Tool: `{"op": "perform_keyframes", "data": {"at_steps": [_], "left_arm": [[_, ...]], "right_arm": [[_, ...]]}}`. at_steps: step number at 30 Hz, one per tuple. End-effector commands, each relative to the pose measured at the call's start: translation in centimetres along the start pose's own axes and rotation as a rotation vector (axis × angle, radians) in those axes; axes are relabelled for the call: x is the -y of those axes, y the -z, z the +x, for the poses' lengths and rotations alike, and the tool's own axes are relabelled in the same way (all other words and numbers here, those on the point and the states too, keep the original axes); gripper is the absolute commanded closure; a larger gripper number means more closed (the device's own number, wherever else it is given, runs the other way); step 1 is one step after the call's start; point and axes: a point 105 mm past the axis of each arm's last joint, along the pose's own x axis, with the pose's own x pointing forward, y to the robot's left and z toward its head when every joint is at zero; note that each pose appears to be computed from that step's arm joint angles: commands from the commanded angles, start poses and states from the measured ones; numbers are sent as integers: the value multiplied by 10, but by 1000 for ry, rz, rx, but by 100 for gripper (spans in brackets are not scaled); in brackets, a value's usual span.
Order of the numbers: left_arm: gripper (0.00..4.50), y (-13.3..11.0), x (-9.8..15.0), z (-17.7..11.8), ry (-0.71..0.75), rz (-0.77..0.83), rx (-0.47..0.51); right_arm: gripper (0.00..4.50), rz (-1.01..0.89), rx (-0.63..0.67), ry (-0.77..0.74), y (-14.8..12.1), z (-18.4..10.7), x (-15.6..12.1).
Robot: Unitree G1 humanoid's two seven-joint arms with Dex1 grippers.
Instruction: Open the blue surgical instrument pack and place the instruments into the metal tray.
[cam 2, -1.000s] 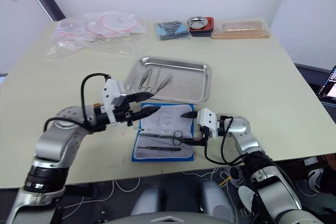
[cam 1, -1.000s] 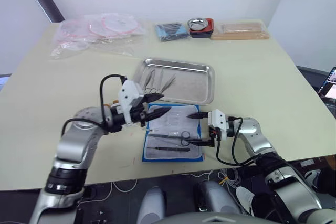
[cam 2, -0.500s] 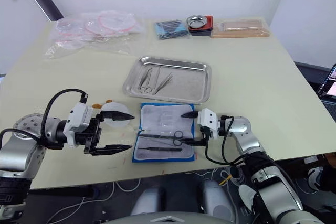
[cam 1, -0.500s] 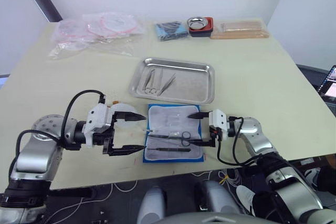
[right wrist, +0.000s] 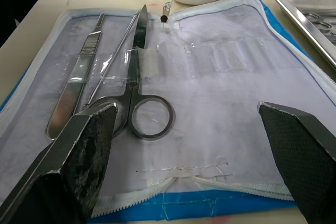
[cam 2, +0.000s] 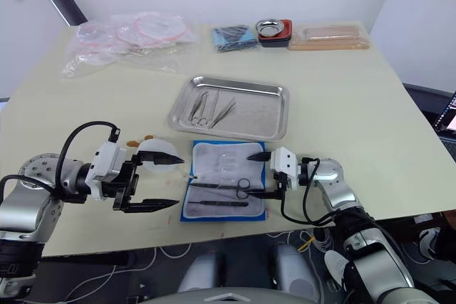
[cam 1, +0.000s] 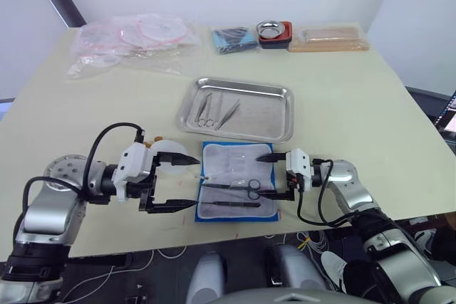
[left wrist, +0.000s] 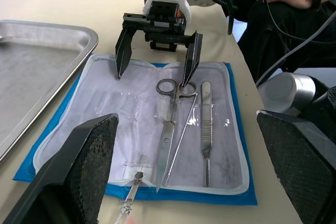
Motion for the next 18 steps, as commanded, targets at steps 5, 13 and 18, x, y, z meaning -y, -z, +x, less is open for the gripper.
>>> {"op": "perform_keyframes", "data": {"at_steps": [5,13,18], "left_arm": [[6,1,1,11,4,20,12],[6,12,8,19,17,6,18],[6,23,7,34,35,14,24]], "right_arm": [[0,117,-39,33,16,-10,-9],[0,55,89,89,-19,-20,1],[0,5,95,85,-39,-36,-1]]}}
